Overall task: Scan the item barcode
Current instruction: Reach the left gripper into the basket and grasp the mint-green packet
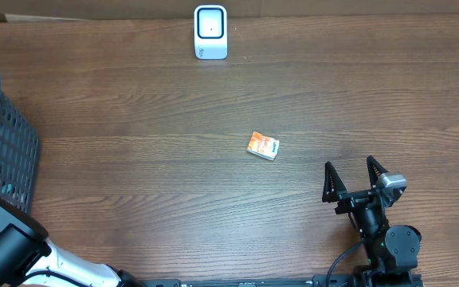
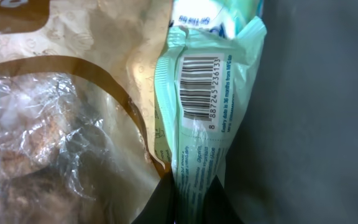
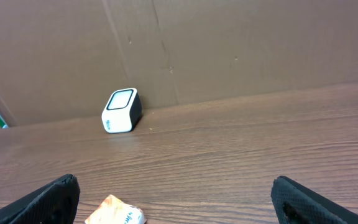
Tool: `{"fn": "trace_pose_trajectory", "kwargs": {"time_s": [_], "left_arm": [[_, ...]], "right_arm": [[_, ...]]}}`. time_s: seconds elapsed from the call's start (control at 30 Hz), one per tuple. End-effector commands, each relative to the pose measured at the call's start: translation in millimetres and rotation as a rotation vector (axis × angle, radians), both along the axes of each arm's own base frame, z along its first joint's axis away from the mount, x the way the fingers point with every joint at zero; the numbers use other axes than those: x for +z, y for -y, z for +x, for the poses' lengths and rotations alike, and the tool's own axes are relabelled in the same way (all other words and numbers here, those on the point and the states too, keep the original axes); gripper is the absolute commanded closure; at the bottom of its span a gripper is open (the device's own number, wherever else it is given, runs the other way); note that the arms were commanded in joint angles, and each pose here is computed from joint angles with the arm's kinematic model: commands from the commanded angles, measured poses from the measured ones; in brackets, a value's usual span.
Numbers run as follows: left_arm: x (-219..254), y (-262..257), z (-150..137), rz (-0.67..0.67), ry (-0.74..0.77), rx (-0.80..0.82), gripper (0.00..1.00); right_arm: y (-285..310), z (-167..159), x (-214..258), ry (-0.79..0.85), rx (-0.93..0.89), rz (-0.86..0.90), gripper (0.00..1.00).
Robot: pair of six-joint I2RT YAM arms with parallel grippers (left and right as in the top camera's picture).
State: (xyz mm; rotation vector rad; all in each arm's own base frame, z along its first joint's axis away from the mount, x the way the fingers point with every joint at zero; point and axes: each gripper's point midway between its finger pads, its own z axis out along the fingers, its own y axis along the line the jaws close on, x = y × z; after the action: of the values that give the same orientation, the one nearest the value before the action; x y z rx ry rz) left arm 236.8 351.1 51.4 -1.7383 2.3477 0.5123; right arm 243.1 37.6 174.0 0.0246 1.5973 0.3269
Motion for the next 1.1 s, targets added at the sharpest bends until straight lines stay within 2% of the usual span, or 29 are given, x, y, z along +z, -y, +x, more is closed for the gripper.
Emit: {"fn": "trace_pose_trajectory", "kwargs": {"time_s": [0.0,0.1,0.27,0.37,0.47,0.53,0.57,0.6,0.73,0.77,0.87,1.07], "left_arm": [[4,2,3,-0.033,-0.021,-0.014,0.96],[34,-8,11,-0.012,0.000,-0.010,0.96],[132,-30,33,0.101,0.116,0.028,0.96],[197,-35,42,0.171,0.245,0.085,0.96],[250,-24,62,0.175,0.420,0.038,0.96],[267,-14,70,0.157,0.485,0.005,0.96],[267,-10,72,0.142,0.492,-0.004,0.96],[264,-7,70,0.128,0.479,-0.003,0.91],[221,-1,52,0.038,0.333,0.037,0.61],[209,1,50,0.011,0.305,0.042,0.58],[169,8,42,-0.069,0.226,0.064,0.55],[92,19,33,-0.167,0.136,0.093,0.57]], "right_arm": [[3,1,-2,0.004,-0.013,-0.004,0.00],[3,1,-2,0.004,-0.013,-0.004,0.00],[3,1,-2,0.004,-0.013,-0.004,0.00],[3,1,-2,0.004,-0.013,-0.004,0.00],[3,1,-2,0.004,-0.013,-0.004,0.00],[3,1,-2,0.004,-0.013,-0.004,0.00],[3,1,-2,0.004,-0.013,-0.004,0.00],[3,1,-2,0.004,-0.013,-0.004,0.00],[3,1,-2,0.004,-0.013,-0.004,0.00],[3,1,-2,0.004,-0.013,-0.004,0.00],[3,1,-2,0.004,-0.013,-0.004,0.00],[3,1,-2,0.004,-0.013,-0.004,0.00]]}}
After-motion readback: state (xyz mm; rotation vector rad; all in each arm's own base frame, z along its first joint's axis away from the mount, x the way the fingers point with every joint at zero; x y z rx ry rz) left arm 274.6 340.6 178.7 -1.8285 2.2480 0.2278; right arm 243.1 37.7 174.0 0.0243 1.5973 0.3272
